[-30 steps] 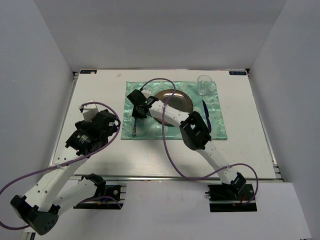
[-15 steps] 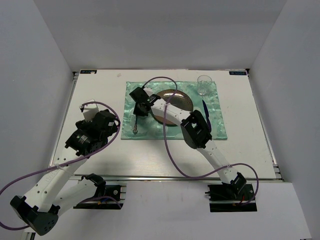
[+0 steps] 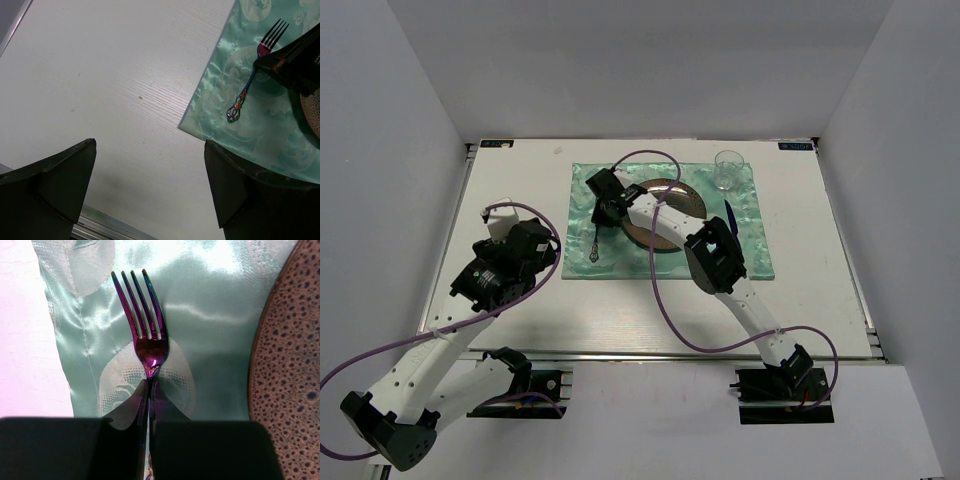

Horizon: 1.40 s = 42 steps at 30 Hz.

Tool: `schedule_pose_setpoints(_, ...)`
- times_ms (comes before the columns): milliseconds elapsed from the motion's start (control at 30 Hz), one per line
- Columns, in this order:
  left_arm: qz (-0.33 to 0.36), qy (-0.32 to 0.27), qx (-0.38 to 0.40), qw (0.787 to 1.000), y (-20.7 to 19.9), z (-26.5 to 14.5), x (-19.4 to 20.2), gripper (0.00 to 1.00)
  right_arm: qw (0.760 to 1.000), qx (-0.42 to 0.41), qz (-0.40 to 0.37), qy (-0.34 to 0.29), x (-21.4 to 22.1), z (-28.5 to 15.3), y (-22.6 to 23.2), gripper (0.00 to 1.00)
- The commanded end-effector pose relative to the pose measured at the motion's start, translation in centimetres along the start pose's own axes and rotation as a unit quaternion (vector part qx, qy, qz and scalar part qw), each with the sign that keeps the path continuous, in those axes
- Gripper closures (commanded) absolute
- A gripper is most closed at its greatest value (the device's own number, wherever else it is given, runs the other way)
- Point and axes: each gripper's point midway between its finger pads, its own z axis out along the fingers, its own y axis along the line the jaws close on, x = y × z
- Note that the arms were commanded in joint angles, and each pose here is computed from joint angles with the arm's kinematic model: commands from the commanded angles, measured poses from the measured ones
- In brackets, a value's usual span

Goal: Set the dinner table for one person

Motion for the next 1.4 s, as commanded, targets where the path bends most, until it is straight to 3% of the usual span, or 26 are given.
schedule_pose_setpoints(0, -0.01, -0.013, 0.01, 1.0, -0.3, -0.3, -0.9, 0.02, 1.0, -0.016, -0.003, -0.002, 0.1, 1.0, 0.7, 1.0)
schedule_pose_setpoints(233, -0.011, -0.013, 0.015, 1.0, -0.4, -0.4, -1.0, 0.02, 1.0, -0.016, 0.0, -0.003, 0.2, 1.0, 0.7, 1.0)
schedule_pose_setpoints(400, -0.01, -0.012, 0.016, 1.0, -0.4, -0.4, -0.9, 0.02, 1.0, -0.009, 0.006, 0.0, 0.4, 0.9, 0.4, 0.93)
schedule_pose_setpoints(533, -0.008, -0.011, 0.017, 1.0, -0.4, -0.4, -0.8, 0.02, 1.0, -0.013, 0.011, -0.007, 0.2, 0.0, 0.7, 0.71)
schedule_pose_setpoints(667, -0.012, -0.01, 0.022, 1.0, -0.6, -0.5, -0.8, 0.02, 0.999, -0.023, 0.016, -0.021, -1.1, -1.6, 1.6, 0.59)
schedule_pose_setpoints(700, -0.012, -0.011, 0.021, 1.0, -0.5, -0.5, -0.8, 0.02, 0.999, -0.03, 0.016, -0.034, -2.0, -2.9, 2.4, 0.36)
schedule_pose_setpoints(867, -0.036, -0.03, 0.011, 0.999, 0.6, -1.2, -1.6, 0.02, 0.995, -0.042, 0.016, -0.088, -5.8, -8.1, 3.6, 0.23)
schedule_pose_setpoints(900, -0.045, -0.033, 0.008, 0.998, 0.7, -1.3, -1.7, 0.02, 0.994, -0.041, 0.009, -0.102, -6.8, -10.3, 3.4, 0.11)
schedule_pose_setpoints(933, -0.048, -0.036, 0.006, 0.998, 0.9, -1.4, -1.9, 0.02, 0.993, -0.035, 0.003, -0.11, -7.2, -11.5, 2.9, 0.11)
schedule_pose_setpoints(1033, -0.051, -0.045, 0.004, 0.998, 1.3, -1.6, -2.3, 0.02, 0.987, -0.006, -0.067, -0.145, -8.1, -16.6, -0.3, 0.11)
schedule_pose_setpoints(1067, -0.045, -0.042, -0.001, 0.998, 1.4, -1.6, -2.2, 0.02, 0.98, -0.002, -0.079, -0.181, -9.6, -20.6, -1.0, 0.11)
schedule_pose_setpoints(1133, -0.042, -0.045, -0.013, 0.998, 1.9, -1.8, -2.6, 0.02, 0.973, 0.073, -0.14, -0.171, -7.4, -21.6, -7.0, 0.11)
schedule_pose_setpoints(1167, -0.036, -0.044, -0.012, 0.998, 1.9, -1.9, -2.5, 0.02, 0.968, 0.069, -0.141, -0.196, -7.9, -25.6, -8.1, 0.11)
schedule_pose_setpoints(1367, -0.037, -0.053, -0.007, 0.998, 2.8, -4.1, -4.5, 0.02, 0.951, 0.145, -0.171, -0.213, -4.1, -35.2, -19.5, 0.11)
